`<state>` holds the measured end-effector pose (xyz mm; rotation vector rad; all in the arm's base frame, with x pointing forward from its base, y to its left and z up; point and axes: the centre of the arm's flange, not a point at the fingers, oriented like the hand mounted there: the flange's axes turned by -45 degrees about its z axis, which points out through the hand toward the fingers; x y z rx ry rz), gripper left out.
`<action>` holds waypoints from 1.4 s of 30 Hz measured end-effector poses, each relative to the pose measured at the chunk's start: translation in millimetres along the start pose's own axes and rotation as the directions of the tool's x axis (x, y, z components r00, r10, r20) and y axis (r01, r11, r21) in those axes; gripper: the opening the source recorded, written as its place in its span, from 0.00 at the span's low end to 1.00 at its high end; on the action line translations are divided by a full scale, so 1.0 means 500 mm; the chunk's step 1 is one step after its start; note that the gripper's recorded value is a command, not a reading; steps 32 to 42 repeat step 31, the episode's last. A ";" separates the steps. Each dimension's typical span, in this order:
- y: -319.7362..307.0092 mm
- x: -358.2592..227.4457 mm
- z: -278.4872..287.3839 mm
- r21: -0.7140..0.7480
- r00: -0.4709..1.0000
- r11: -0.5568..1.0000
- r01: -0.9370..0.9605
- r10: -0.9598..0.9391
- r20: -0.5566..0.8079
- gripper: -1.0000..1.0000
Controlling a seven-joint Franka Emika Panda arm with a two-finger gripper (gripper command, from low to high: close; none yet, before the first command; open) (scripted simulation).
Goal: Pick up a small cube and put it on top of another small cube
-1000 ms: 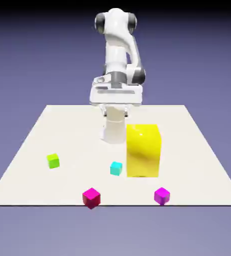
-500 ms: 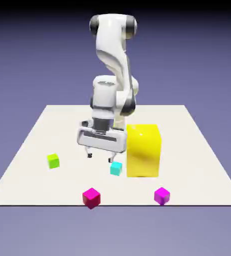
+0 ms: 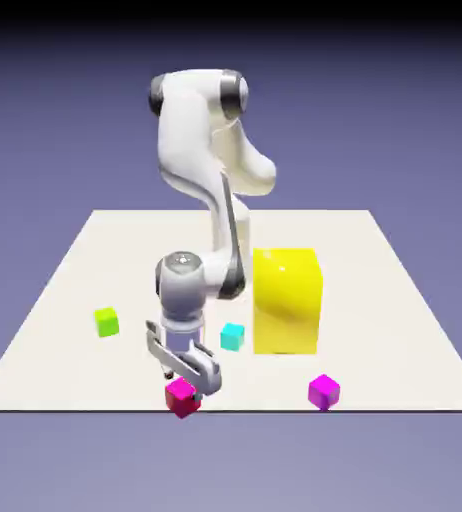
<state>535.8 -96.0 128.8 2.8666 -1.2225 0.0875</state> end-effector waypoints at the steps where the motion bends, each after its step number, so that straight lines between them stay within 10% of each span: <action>1: 0.000 0.000 0.000 0.000 1.000 1.000 0.000 0.000 0.000 0.00; 6: 0.007 0.005 -0.141 -0.002 1.000 1.000 -0.004 0.004 -0.001 0.00; 20: 0.677 -0.035 -0.249 -0.034 0.911 0.910 -0.413 0.413 -0.009 0.00; 28: 0.691 -0.049 -0.124 -0.025 0.908 0.908 -0.419 0.419 -0.006 0.00; 29: 0.691 -0.051 -0.112 -0.026 0.908 0.908 -0.419 0.419 -0.006 1.00; 42: 0.691 -0.051 -0.112 -0.026 0.908 0.907 -0.419 0.419 -0.006 1.00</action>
